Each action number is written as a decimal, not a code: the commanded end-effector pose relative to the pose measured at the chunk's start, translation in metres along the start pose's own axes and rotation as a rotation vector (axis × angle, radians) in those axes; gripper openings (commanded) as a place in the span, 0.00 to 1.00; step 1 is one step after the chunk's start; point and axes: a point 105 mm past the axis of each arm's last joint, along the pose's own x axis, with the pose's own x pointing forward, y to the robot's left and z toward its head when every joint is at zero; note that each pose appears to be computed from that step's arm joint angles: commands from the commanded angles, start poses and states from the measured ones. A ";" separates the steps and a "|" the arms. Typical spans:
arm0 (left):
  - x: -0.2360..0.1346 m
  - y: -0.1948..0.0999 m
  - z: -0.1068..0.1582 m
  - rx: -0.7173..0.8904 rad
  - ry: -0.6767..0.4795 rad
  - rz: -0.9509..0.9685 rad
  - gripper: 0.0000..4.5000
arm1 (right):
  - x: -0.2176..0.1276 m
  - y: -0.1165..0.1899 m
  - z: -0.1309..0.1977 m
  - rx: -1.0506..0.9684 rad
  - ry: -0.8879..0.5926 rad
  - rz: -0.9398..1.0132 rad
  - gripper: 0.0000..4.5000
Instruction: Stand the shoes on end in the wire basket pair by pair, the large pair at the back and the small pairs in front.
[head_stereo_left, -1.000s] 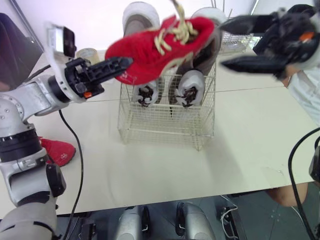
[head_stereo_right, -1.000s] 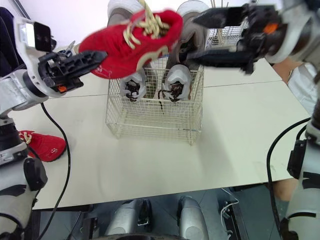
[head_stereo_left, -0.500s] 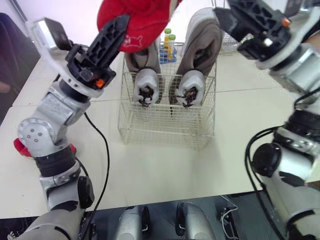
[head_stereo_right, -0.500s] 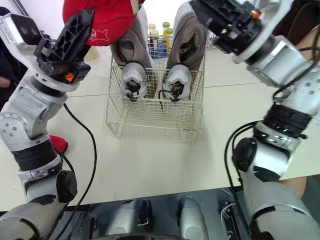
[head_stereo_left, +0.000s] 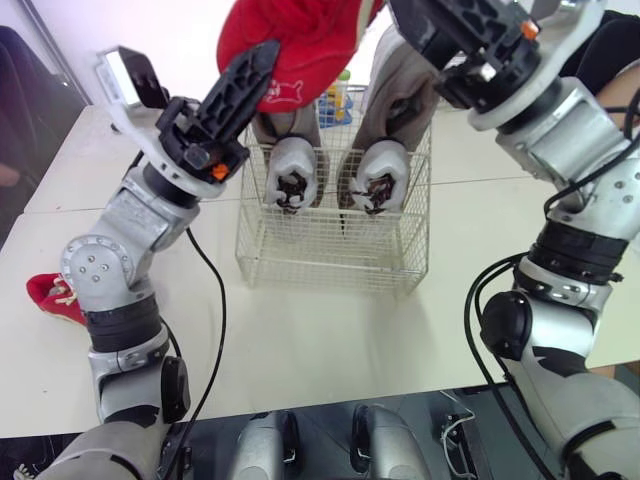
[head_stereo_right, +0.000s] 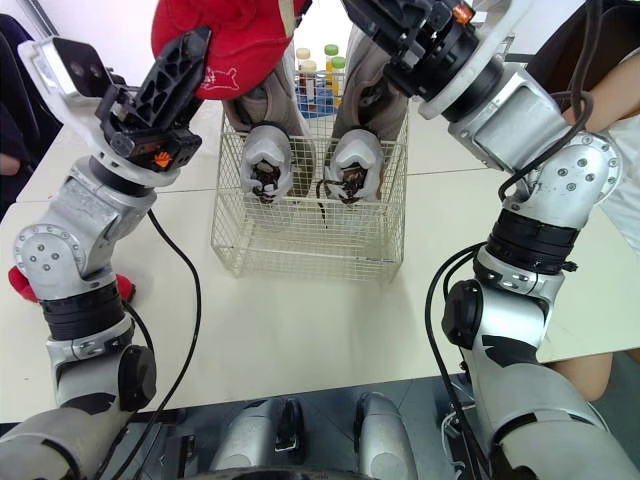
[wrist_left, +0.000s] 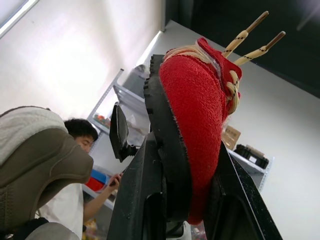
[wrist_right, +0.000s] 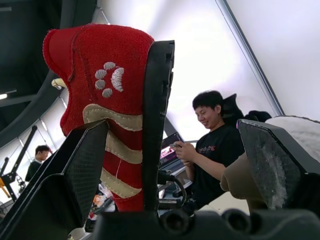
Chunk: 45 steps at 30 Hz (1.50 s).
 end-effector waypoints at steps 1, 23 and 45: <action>0.002 0.004 -0.005 -0.003 0.007 0.018 0.07 | 0.010 0.024 0.003 -0.031 -0.003 0.116 0.98; 0.000 0.011 -0.024 -0.050 0.033 0.043 0.07 | 0.023 0.030 -0.014 -0.044 0.043 0.154 0.98; -0.008 0.012 -0.024 -0.034 0.074 0.084 0.29 | 0.020 0.021 0.000 -0.113 0.025 0.078 0.14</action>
